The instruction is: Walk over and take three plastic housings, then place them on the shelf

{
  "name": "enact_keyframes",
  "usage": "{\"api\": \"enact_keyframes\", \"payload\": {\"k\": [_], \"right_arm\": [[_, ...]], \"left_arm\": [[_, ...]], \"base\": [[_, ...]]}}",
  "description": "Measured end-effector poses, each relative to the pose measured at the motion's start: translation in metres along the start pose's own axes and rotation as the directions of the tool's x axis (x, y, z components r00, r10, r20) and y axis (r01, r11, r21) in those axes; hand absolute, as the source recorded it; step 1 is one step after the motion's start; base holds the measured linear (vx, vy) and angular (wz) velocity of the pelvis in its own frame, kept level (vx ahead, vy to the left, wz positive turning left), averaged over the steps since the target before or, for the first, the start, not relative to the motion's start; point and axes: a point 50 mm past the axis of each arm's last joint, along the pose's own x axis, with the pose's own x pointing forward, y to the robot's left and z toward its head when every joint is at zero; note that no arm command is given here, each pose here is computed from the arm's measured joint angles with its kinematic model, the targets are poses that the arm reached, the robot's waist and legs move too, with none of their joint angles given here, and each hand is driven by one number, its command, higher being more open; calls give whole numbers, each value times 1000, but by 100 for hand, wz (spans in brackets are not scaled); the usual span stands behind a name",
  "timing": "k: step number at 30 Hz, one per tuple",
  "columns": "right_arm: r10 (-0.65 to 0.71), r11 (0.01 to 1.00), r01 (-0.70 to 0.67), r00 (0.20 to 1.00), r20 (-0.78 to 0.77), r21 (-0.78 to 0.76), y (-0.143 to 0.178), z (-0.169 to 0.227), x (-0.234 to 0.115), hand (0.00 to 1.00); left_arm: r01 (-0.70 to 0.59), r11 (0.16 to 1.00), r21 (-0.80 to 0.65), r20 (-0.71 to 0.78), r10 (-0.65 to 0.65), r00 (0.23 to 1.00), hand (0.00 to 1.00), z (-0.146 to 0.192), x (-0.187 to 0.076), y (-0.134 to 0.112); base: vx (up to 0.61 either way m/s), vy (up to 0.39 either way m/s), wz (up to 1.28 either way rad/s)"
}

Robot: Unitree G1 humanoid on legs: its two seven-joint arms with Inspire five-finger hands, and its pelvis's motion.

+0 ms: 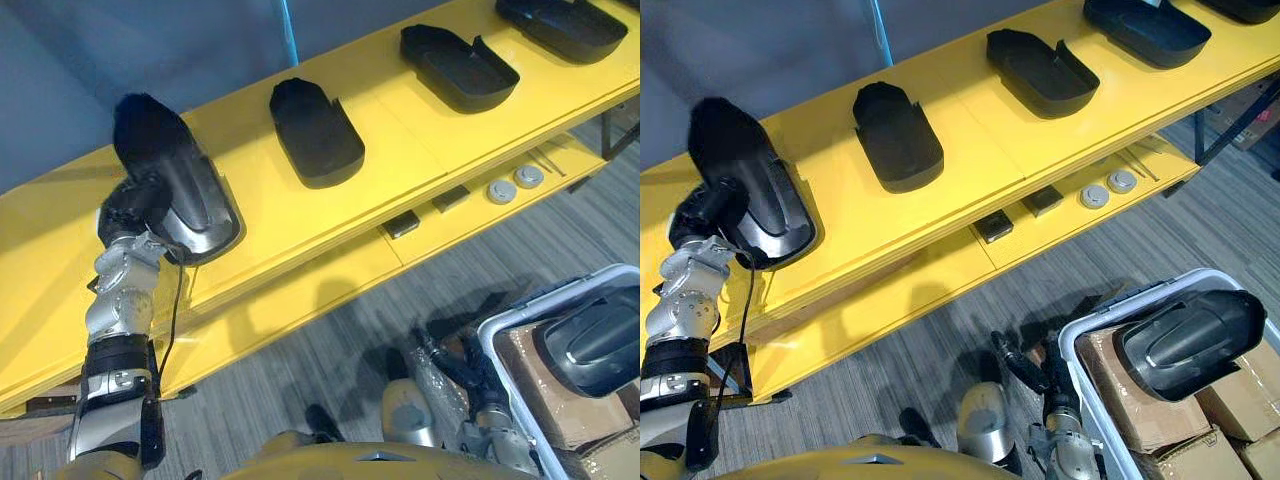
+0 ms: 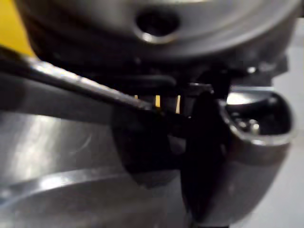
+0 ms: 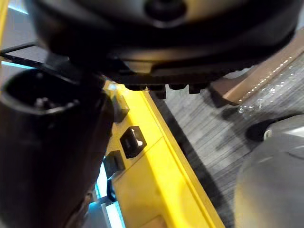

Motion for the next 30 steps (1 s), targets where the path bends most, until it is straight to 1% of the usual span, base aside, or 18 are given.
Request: {"api": "enact_keyframes", "payload": {"k": [2,5,10,12,15,20,23,28,29,30], "right_arm": [[-5,1000,5,1000,-10,-4,0,-4,1,100],[30,999,-29,1000,8,-24,6,-2,9,100],[82,996,-81,997,15,-43,15,2,19,100],[106,993,-104,994,32,-50,21,8,23,100],[110,992,-107,993,49,-74,21,13,27,100],[103,992,-99,993,56,-80,21,15,29,100],[108,992,-104,993,51,-74,22,14,29,100],[101,994,-101,995,17,-46,26,7,27,100],[96,994,-96,995,4,-45,25,4,27,100],[92,995,-93,996,-7,-43,24,1,27,100]], "left_arm": [[26,1000,0,-1,-26,1000,0,2,2,-5],[55,998,35,-5,-55,998,0,6,7,-10],[137,990,36,37,-139,990,0,21,13,-36],[182,980,77,71,-187,980,0,36,15,-48],[213,971,108,101,-224,969,0,49,17,-62],[206,969,137,122,-223,967,0,56,18,-70],[180,966,188,133,-207,969,0,63,19,-75],[118,967,227,173,-159,972,0,85,25,-88],[102,970,220,181,-143,973,100,88,27,-89],[84,970,227,186,-128,974,100,91,28,-91]], "base": [[19,-21,15],[-8,-18,13],[-41,-23,24],[-37,-35,31],[-32,-27,10],[8,-15,4],[0,0,0],[0,0,0],[0,0,0],[1,-30,-1]]}}
